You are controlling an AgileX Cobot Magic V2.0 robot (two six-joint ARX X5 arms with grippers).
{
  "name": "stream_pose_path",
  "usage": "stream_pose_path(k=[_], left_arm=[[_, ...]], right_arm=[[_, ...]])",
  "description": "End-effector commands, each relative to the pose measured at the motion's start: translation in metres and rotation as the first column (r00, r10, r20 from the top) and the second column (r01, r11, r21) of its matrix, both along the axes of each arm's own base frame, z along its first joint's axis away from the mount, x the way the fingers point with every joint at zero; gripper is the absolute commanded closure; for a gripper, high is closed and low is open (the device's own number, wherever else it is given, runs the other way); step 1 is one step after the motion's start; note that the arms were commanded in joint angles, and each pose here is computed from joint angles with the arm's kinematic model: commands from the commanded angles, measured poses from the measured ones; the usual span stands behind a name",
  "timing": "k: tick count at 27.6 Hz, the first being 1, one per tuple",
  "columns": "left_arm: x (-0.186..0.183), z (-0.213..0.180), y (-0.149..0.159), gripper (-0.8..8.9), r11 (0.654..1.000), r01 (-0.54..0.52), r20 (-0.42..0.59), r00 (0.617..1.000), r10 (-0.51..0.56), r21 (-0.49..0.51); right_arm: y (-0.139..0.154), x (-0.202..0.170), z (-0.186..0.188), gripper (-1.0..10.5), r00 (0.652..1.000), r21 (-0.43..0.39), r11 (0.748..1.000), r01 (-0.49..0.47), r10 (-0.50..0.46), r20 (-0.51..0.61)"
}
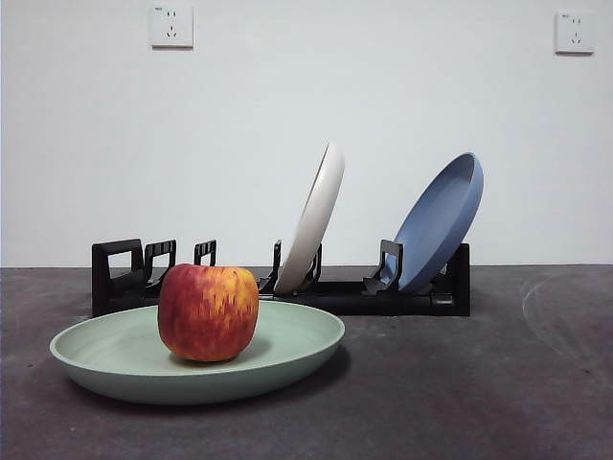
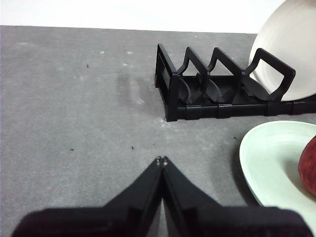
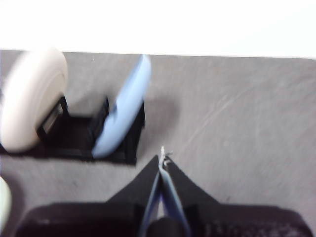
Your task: Take the green plate from the plate rack,put the plate on the table,take the apple from the table,put the apple in the plate
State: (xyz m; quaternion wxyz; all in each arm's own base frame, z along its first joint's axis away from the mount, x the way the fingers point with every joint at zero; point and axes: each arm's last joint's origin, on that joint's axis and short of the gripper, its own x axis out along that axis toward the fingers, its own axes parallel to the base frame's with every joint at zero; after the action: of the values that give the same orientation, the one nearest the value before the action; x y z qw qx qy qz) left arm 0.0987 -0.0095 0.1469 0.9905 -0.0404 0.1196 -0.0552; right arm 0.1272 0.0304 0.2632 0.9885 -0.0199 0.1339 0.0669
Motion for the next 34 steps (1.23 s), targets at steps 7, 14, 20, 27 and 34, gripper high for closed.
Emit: stream_pose_path(k=[7,14,20,27,34], left_arm=[[0.0,-0.002,0.0,8.17,1.0,-0.004,0.002,1.0,0.004,0.01],[0.0,-0.002,0.0,8.17,1.0,-0.004,0.002,1.0,0.004,0.01],[0.0,-0.002,0.0,8.17,1.0,-0.004,0.002,1.0,0.004,0.01],[0.0,-0.002,0.0,8.17,1.0,-0.004,0.0,1.0,0.004,0.01],[0.001,-0.003,0.0,8.17,1.0,-0.004,-0.009,1.0,0.004,0.01]], right_arm=[[-0.019,-0.01,-0.072,9.5,0.992,0.038,0.999,0.02,-0.024,0.123],[-0.024,-0.02,-0.097,9.5,0.986,0.039,0.998,0.054,-0.06,0.158],[-0.025,-0.028,-0.11,9.5,0.992,0.028,0.998,0.06,-0.063,0.112],[-0.025,-0.032,-0.113,9.5,0.995,0.019,0.998,0.053,-0.054,0.089],[-0.025,-0.032,-0.113,9.5,0.995,0.003,0.999,0.051,-0.051,0.091]])
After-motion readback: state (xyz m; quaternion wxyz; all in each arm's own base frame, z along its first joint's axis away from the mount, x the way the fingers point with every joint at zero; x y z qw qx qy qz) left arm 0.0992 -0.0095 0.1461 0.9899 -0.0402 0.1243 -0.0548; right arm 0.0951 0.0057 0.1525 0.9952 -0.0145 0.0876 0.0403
